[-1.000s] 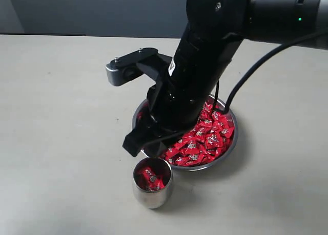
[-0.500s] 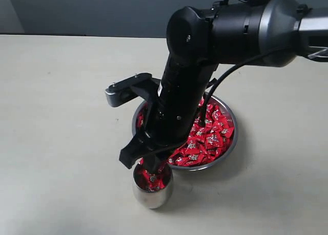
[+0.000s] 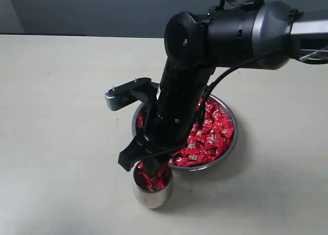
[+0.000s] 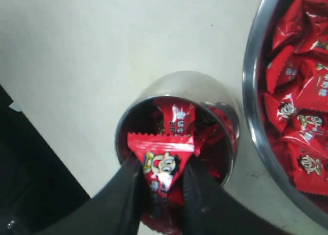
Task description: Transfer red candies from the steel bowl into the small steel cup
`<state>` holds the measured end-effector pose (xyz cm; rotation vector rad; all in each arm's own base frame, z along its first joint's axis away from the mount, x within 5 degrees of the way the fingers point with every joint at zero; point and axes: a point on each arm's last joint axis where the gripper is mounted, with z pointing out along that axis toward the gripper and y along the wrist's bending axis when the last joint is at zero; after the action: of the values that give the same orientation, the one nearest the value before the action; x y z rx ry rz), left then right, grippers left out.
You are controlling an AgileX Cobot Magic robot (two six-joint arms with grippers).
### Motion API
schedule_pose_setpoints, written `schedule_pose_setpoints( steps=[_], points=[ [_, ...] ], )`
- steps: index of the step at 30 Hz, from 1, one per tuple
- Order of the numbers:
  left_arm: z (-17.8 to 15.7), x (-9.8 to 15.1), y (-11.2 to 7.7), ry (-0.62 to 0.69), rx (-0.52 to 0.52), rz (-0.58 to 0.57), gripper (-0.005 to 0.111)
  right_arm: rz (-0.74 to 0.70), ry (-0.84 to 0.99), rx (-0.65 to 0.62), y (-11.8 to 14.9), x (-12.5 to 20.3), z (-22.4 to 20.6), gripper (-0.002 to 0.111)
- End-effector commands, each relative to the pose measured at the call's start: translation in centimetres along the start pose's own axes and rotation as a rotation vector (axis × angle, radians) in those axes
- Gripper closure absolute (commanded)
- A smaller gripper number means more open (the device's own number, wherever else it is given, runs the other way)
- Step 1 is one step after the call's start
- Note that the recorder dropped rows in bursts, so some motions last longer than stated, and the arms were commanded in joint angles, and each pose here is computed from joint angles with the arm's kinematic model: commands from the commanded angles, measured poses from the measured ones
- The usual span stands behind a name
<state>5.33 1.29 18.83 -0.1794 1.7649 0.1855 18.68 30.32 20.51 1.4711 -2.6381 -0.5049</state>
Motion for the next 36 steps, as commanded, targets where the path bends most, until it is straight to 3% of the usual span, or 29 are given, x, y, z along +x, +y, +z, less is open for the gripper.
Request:
schedule_pose_setpoints(
  steps=[1, 5, 10, 12, 29, 36],
  points=[
    [0.0, 0.1, 0.0, -0.002, -0.001, -0.002, 0.106, -0.005, 0.002, -0.007, 0.2, 0.0, 0.0, 0.097],
    [0.0, 0.1, 0.0, -0.002, -0.001, -0.002, 0.106, -0.006, 0.003, -0.005, 0.2, 0.0, 0.0, 0.093],
    [0.0, 0.1, 0.0, -0.002, -0.001, -0.002, 0.106, -0.006, 0.003, -0.005, 0.2, 0.0, 0.0, 0.065],
    [0.0, 0.1, 0.0, -0.002, -0.001, -0.002, 0.106, -0.006, 0.003, -0.005, 0.2, 0.0, 0.0, 0.06],
    [0.0, 0.1, 0.0, -0.002, -0.001, -0.002, 0.106, -0.013, 0.012, 0.037, -0.1, 0.2, -0.2, 0.061],
    [0.0, 0.1, 0.0, -0.002, -0.001, -0.002, 0.106, -0.013, -0.053, 0.309, -1.5, -0.2, -3.6, 0.061]
  ],
)
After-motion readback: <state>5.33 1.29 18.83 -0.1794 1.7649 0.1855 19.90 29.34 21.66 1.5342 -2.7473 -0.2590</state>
